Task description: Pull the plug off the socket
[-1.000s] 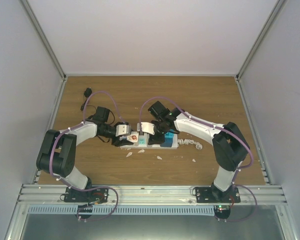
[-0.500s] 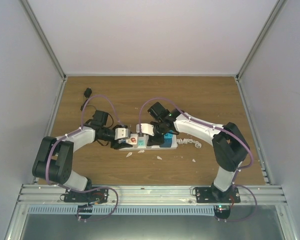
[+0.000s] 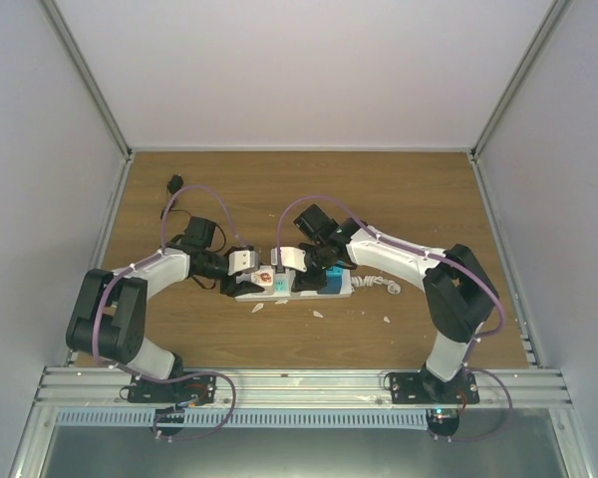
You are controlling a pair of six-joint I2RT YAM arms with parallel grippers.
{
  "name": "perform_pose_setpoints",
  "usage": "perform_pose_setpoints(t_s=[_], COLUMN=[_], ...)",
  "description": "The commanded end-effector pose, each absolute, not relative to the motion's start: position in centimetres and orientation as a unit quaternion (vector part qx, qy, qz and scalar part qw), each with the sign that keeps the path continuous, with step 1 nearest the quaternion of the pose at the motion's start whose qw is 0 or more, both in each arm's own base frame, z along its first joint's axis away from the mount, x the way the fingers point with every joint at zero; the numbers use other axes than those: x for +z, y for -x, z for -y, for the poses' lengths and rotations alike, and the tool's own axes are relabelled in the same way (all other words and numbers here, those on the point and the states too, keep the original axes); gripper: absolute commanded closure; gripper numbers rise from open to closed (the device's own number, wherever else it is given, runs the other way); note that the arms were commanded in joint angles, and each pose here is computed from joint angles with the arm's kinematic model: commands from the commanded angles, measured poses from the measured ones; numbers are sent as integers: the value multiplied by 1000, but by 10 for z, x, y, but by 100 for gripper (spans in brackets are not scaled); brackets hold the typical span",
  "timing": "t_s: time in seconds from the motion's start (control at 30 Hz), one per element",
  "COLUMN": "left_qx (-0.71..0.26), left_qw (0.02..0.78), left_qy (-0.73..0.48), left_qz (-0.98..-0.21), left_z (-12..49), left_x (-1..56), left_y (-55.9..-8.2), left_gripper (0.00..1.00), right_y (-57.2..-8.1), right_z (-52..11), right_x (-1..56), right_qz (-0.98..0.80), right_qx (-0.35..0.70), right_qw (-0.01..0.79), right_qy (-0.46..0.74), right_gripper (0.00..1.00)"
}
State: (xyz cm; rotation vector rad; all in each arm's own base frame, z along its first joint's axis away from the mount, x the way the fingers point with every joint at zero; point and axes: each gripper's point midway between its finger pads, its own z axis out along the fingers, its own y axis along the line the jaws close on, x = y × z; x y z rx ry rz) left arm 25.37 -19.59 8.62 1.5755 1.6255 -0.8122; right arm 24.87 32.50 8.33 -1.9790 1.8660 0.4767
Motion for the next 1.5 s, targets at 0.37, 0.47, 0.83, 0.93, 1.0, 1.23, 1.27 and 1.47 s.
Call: perform_pose_setpoints(t_s=[0.37, 0.47, 0.83, 0.93, 1.0, 1.23, 1.27, 1.47], left_qx=[-344, -346, -351, -356, -356, -274, -248, -87], left_qw=[422, 423, 455, 461, 464, 507, 511, 512], left_qy=[-623, -621, -592, -583, -578, -538, -534, -534], left_qz=[-562, -562, -566, -567, -569, -615, -626, -667], left_z=[208, 207, 187, 181, 178, 122, 112, 73], left_x=[122, 123, 145, 150, 153, 183, 187, 208], left_y=[-242, -243, -254, -255, -257, -301, -311, -360], left_gripper=[67, 67, 67, 67, 67, 67, 67, 66], right_y=[-242, -243, -241, -242, -242, -241, -241, -240], right_z=[-301, -300, -299, -299, -299, -300, -300, -300], right_x=[40, 39, 36, 35, 36, 36, 37, 37], right_qz=[-681, -681, -682, -683, -682, -681, -682, -681], right_qx=[134, 132, 133, 132, 132, 133, 134, 137], right_qw=[132, 130, 126, 125, 126, 126, 127, 126], right_qy=[708, 708, 708, 708, 708, 708, 708, 708], right_gripper=[90, 90, 90, 90, 90, 90, 90, 90])
